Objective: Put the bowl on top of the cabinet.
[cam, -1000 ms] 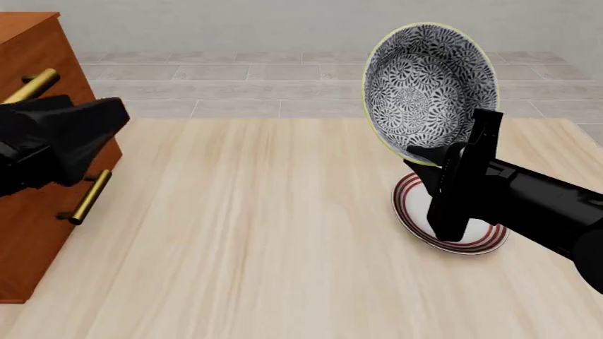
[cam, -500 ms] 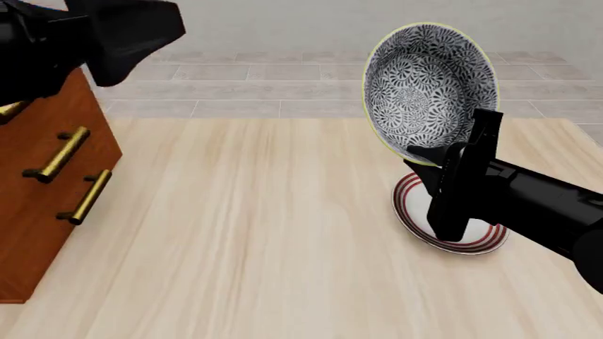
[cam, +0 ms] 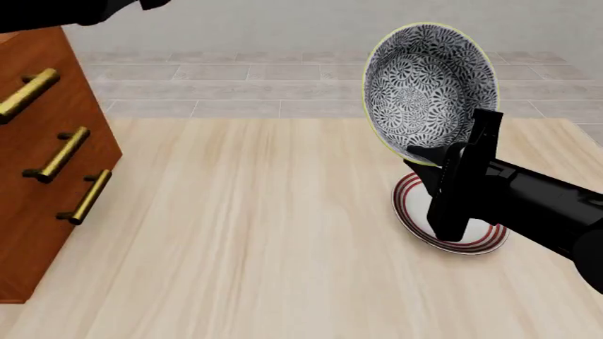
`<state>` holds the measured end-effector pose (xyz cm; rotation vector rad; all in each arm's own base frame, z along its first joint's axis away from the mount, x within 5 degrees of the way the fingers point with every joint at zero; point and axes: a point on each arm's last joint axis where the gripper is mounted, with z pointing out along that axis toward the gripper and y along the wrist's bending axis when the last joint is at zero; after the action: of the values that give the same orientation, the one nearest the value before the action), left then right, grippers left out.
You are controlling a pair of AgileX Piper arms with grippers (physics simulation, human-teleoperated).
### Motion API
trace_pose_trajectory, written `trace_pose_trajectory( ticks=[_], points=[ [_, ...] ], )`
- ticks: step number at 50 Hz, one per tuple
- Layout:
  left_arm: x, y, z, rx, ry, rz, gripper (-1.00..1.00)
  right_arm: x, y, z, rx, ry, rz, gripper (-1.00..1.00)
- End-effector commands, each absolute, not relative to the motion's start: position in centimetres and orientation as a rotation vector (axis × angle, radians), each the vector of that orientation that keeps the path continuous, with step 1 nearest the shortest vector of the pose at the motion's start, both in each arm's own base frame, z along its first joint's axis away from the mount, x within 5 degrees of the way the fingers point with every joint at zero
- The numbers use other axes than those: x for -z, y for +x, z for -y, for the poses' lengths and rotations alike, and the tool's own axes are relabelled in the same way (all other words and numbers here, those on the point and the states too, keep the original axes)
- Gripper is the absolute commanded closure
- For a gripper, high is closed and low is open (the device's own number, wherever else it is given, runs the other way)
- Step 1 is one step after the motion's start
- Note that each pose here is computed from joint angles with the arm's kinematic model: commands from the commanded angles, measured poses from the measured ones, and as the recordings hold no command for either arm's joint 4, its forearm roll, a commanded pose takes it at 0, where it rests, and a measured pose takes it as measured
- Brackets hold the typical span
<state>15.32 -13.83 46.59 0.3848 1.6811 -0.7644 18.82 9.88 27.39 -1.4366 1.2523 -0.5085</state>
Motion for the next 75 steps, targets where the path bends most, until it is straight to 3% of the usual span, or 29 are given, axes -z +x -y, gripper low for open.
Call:
trace_pose_trajectory(
  ticks=[1,75],
  points=[
    [-47.4,16.0,15.5,0.801,0.404,-1.695,-1.00,-27.7,18.8,-9.9,0.520,-1.437,-1.233,1.00],
    [-43.0,21.1,20.2,0.778,0.410,-1.748,-1.00,-27.7,18.8,-9.9,0.520,-1.437,-1.233,1.00]
  ],
)
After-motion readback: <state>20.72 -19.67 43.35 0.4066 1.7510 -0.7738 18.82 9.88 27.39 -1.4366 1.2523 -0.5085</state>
